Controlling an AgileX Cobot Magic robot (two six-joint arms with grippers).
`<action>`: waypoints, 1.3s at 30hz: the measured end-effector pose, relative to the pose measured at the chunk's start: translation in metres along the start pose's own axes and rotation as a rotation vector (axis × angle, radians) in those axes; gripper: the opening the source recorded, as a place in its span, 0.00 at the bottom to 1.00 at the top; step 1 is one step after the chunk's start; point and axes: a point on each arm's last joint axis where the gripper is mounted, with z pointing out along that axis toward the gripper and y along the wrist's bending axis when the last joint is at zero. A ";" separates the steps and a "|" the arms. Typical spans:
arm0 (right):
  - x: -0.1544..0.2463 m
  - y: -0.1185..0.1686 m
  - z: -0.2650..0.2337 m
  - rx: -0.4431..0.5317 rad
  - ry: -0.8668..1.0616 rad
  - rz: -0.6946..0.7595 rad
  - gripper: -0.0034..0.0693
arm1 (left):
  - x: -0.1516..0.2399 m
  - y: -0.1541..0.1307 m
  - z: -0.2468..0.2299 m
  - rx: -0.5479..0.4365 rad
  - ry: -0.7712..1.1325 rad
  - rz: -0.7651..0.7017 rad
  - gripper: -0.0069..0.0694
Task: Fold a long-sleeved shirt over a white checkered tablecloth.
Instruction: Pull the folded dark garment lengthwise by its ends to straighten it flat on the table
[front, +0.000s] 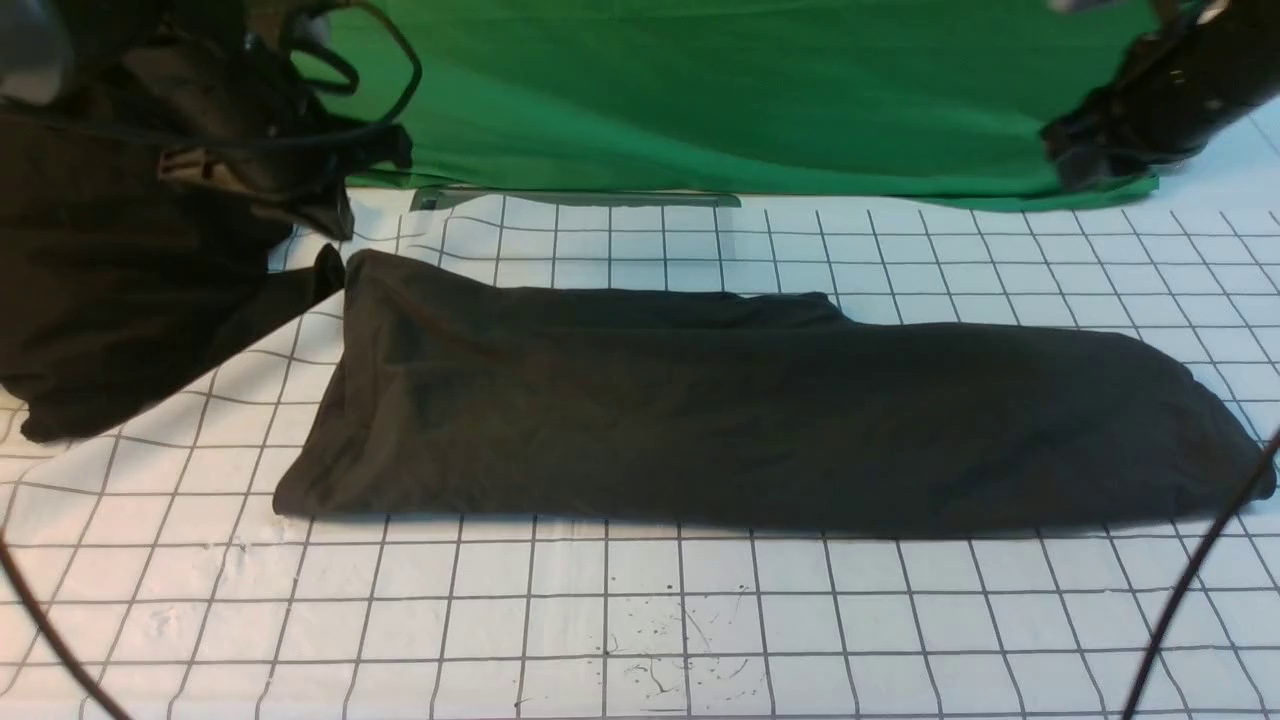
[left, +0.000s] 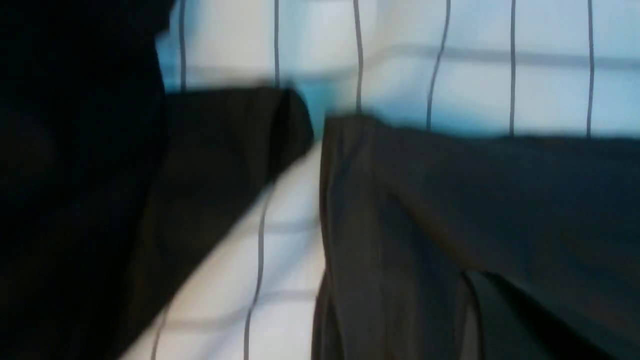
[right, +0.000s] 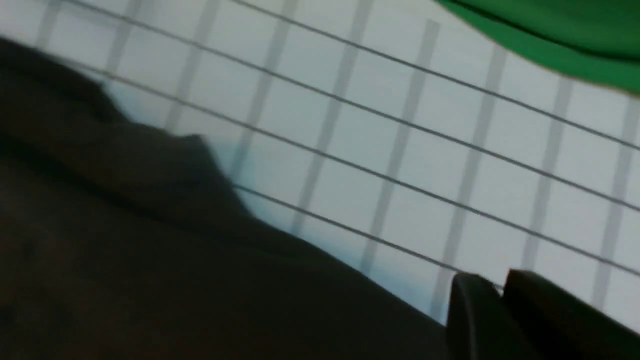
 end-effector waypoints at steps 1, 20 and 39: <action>0.000 0.002 0.001 -0.004 -0.001 -0.004 0.12 | -0.002 0.000 0.000 -0.001 -0.006 0.001 0.10; 0.001 0.100 0.092 -0.128 -0.035 -0.138 0.46 | 0.003 0.010 0.089 -0.069 -0.012 0.091 0.72; 0.010 0.100 0.116 -0.124 -0.017 -0.090 0.46 | -0.007 0.006 0.060 -0.076 -0.057 0.334 0.10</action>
